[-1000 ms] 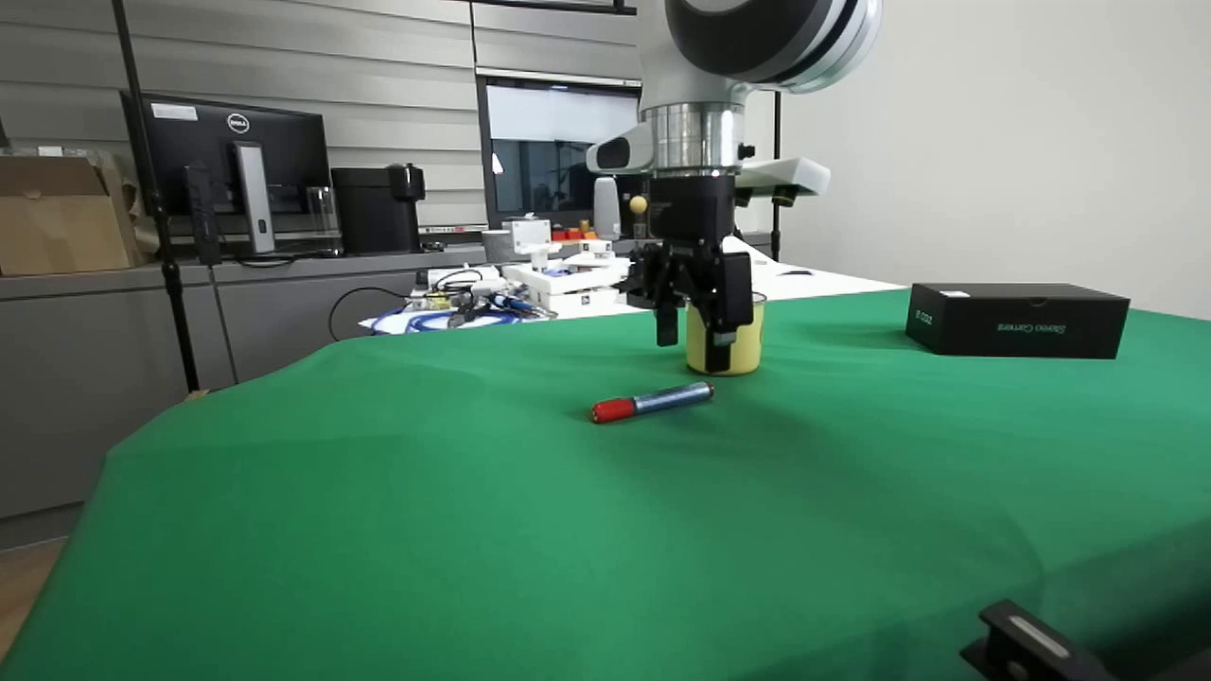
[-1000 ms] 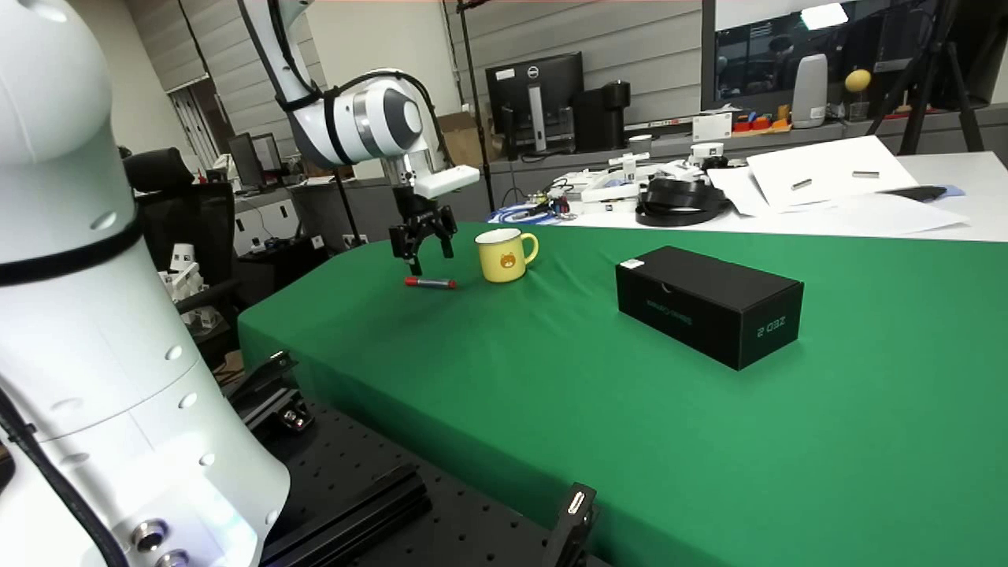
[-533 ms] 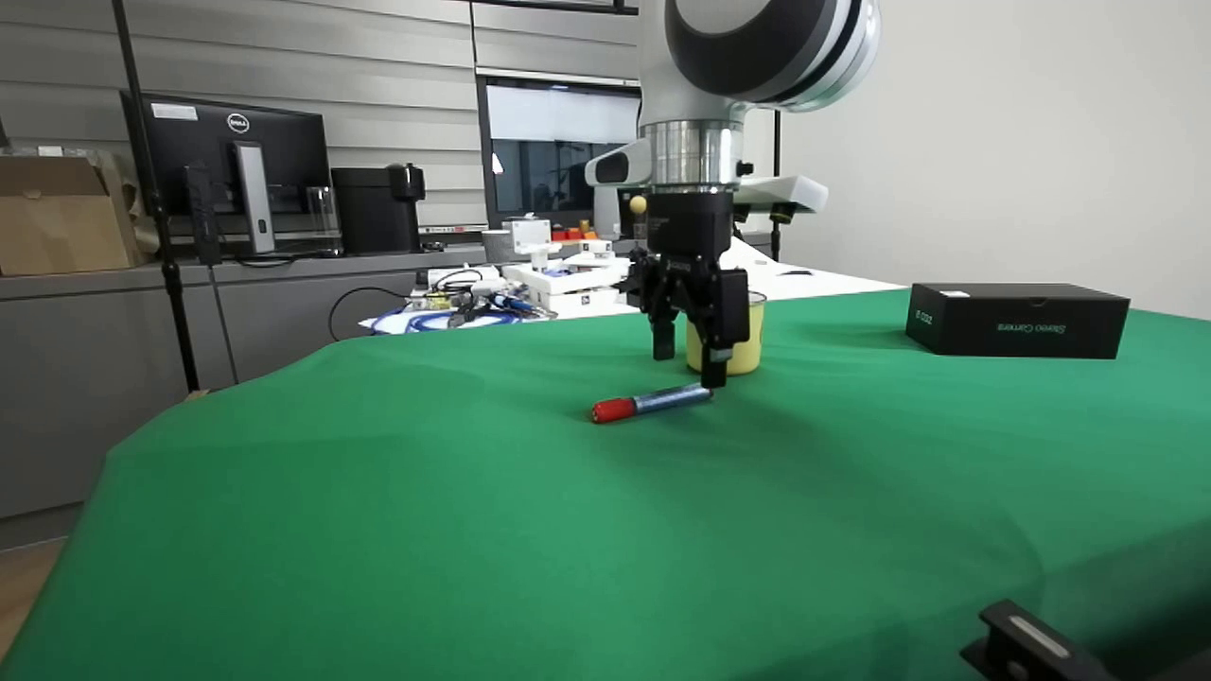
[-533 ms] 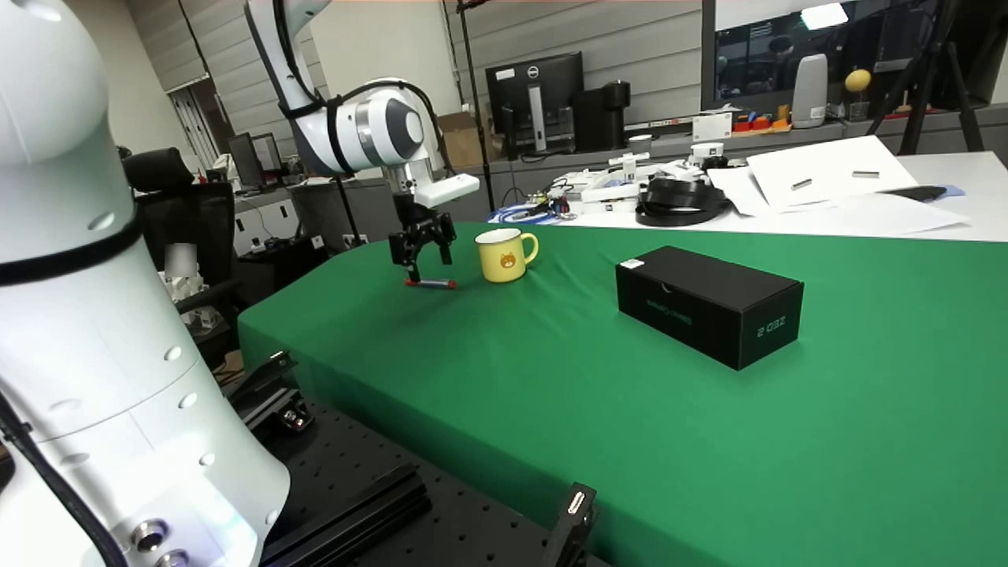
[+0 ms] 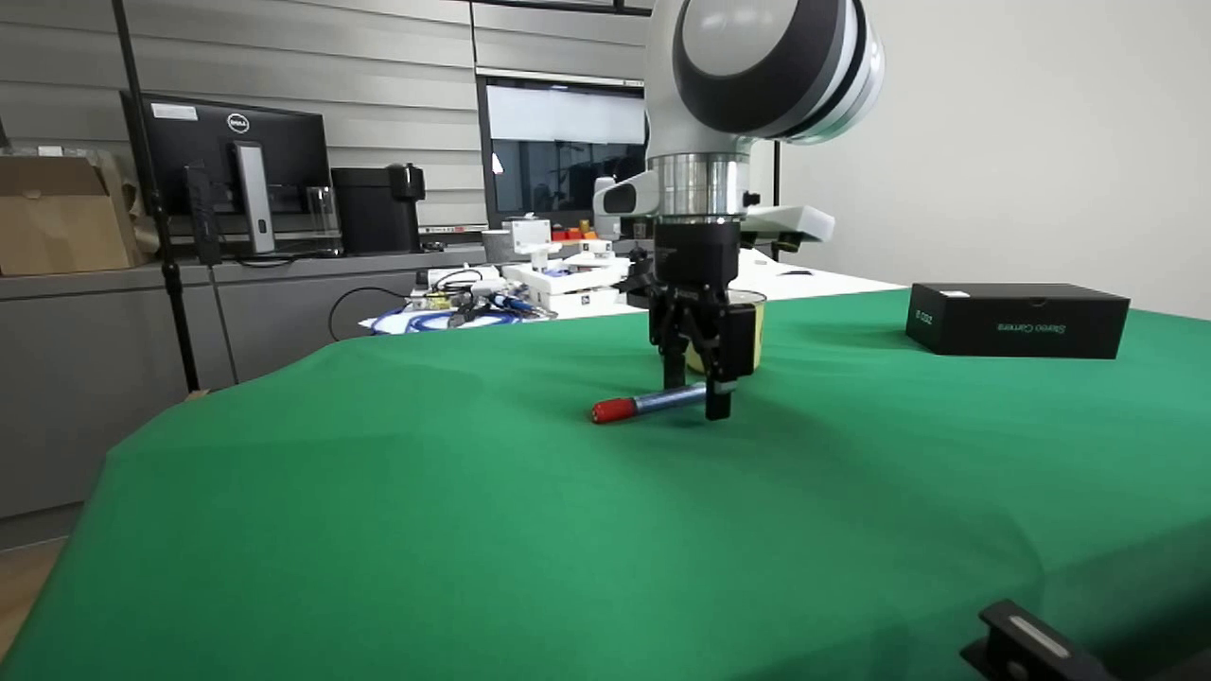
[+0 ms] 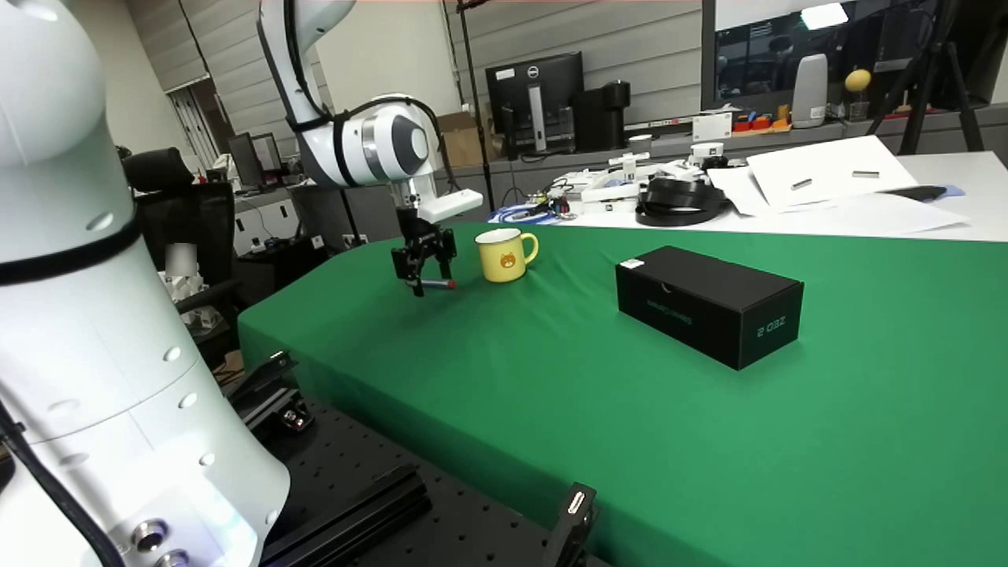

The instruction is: Put the red marker inside the yellow mug

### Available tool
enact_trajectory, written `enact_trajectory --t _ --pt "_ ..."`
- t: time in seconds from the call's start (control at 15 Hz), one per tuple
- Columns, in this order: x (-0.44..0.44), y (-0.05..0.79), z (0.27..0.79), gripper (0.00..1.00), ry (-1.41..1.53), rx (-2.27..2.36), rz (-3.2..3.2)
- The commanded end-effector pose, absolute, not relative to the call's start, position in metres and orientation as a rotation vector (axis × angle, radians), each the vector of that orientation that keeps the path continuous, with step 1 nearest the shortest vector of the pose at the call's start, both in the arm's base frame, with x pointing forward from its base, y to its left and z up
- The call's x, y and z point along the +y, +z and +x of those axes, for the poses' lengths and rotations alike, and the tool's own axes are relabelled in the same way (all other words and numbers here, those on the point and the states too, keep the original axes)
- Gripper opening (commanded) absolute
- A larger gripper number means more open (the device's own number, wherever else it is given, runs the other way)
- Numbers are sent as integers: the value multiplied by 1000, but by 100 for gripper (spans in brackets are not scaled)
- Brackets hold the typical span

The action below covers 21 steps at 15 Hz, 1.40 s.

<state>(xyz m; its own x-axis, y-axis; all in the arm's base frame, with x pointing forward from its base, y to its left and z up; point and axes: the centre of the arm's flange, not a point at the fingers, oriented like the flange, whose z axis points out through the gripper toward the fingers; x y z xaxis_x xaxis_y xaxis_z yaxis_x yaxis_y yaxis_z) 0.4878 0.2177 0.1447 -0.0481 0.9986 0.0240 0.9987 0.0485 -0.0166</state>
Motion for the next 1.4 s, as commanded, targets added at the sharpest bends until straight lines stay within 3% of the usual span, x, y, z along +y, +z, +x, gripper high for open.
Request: enact_trajectory --t 0.0,0.53,0.67,0.93,1.33 --pt "222 140 493 53 -21 -2259 -2151" --pt "224 149 500 1 -44 -2273 -2168" --pt "221 153 503 5 -41 -2241 -2196" --pt "220 174 510 5 47 -2246 -2230" --pt "237 212 504 5 334 -2642 -2221"
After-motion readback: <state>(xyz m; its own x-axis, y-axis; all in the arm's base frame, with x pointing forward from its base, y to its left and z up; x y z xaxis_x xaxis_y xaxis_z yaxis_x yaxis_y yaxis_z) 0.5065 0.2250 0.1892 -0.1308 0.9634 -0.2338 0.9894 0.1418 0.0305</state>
